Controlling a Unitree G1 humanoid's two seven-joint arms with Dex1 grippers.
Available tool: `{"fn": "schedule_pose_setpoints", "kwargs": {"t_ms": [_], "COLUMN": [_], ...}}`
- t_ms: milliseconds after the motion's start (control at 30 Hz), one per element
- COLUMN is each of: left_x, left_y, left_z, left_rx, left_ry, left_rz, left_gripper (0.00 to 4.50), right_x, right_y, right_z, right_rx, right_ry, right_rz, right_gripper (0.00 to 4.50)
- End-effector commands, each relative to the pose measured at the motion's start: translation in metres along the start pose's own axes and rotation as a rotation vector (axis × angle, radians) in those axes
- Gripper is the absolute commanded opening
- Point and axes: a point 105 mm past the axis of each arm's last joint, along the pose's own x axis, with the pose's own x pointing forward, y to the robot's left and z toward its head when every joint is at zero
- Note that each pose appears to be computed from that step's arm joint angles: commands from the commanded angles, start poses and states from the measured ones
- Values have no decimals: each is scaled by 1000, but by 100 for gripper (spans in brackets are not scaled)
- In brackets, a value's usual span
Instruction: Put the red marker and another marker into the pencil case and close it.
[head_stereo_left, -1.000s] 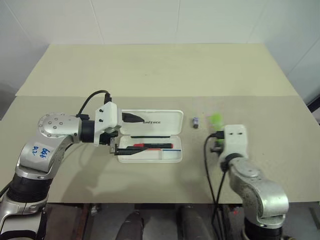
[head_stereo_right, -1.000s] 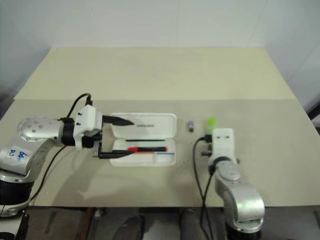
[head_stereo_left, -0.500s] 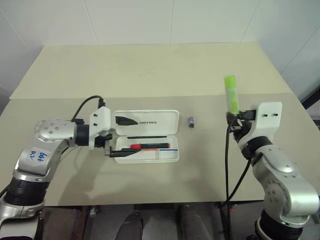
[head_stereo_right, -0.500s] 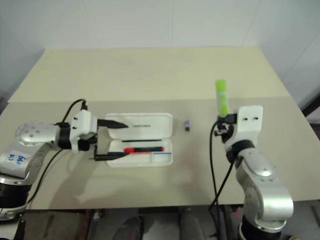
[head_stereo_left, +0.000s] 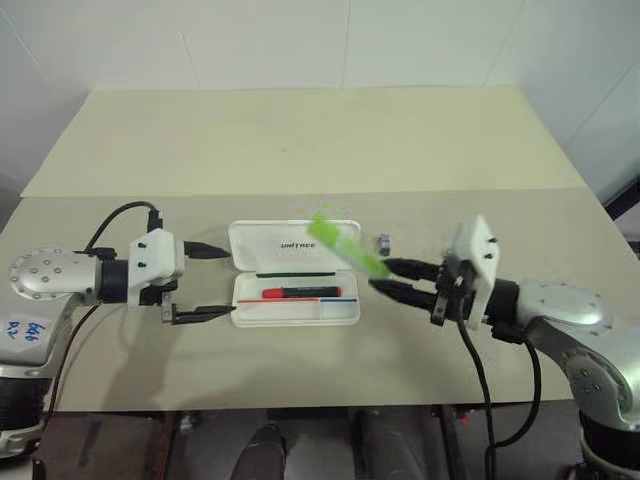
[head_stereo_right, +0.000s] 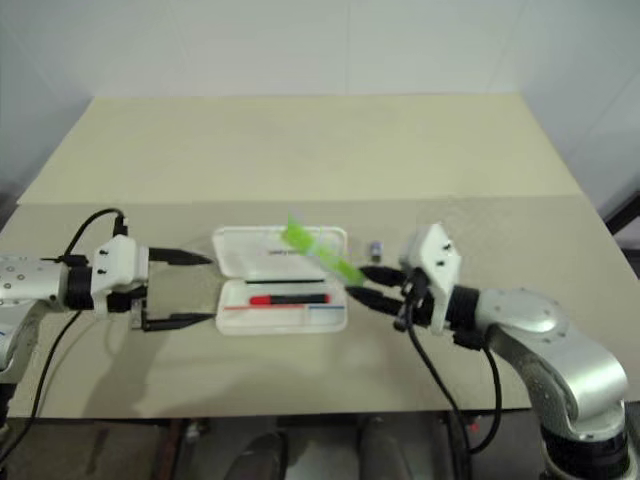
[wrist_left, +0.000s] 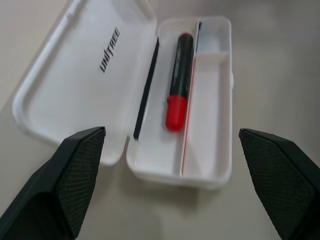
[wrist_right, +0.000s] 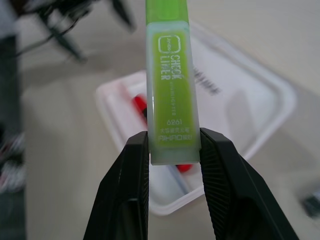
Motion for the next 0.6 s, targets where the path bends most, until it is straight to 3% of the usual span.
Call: {"fn": "schedule_pose_setpoints", "kwargs": {"t_ms": [33,267,600], "left_x": [-11,-7,-7], "left_y": [4,5,6], "left_z": [4,7,6], "left_rx": [38,44,34], "left_ry": [6,-6,-9], "left_rz": [18,35,57], "left_gripper": [450,450,450], "right_x": [12,49,85], "right_y": [6,16,17], "right_z": [-1,-1,-19], "right_rx": [-99,-175,-195], "right_ry": [0,0,147], "right_rz": [122,236,205], "right_gripper": [107,107,107]}}
